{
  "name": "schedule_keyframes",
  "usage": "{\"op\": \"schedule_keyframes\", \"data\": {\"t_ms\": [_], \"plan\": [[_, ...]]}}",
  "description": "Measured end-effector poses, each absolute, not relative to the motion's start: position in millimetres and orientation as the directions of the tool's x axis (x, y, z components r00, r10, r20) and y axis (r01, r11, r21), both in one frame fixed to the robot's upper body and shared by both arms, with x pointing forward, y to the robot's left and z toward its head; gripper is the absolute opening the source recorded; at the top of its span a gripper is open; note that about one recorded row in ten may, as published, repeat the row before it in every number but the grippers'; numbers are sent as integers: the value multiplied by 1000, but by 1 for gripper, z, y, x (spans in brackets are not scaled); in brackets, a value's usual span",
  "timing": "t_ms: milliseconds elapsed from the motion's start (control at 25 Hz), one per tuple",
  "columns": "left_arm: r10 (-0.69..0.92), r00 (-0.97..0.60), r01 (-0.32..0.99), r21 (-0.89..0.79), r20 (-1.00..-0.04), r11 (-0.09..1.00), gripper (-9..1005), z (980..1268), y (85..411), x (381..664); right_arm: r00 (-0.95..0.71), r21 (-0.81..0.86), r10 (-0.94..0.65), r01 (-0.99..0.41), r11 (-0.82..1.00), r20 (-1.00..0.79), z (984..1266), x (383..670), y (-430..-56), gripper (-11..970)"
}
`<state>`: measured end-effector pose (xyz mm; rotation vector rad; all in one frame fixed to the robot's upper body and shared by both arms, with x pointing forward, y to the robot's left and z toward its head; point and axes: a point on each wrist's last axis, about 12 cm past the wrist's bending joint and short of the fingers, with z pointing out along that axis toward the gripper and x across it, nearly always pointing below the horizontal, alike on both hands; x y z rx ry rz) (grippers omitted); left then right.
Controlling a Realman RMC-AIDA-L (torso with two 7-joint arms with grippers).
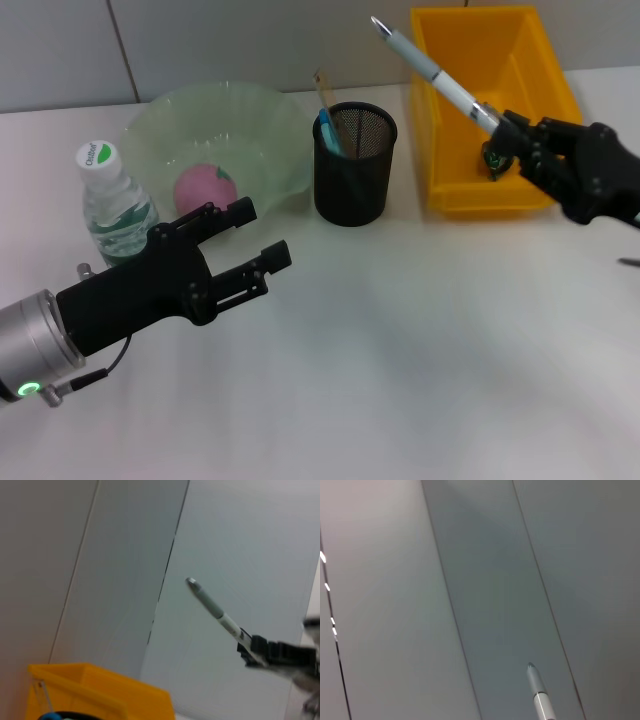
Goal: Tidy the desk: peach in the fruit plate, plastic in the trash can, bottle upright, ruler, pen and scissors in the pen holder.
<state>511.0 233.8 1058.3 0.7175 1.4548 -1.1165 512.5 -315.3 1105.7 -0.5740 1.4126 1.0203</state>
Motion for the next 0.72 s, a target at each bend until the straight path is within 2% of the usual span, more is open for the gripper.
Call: {"op": "schedule_keyframes", "data": {"t_ms": [80, 280, 400, 440, 520, 720], "plan": [[-125, -186, 899, -220, -975, 378, 751, 1058, 234, 512, -170, 251, 204, -835, 490, -964, 1112, 517, -322, 131], [-28, -157, 910, -156, -987, 384, 750, 1055, 234, 518, -404, 386, 89, -752, 534, -911, 1149, 542, -351, 131], [-6, -167, 911, -156, -986, 382, 750, 1054, 233, 521, -524, 461, 61, -681, 569, -850, 1185, 563, -366, 131], [-6, -167, 911, -156, -986, 382, 750, 1054, 233, 521, -524, 461, 61, -681, 569, -850, 1185, 563, -366, 131], [-6, -171, 910, -160, -985, 381, 750, 1054, 233, 521, -569, 478, 28, -662, 577, -822, 1205, 574, -368, 131], [-11, -164, 911, -156, -986, 383, 750, 1055, 232, 522, -672, 465, -183, -659, 591, -718, 1246, 601, -348, 131]]}}
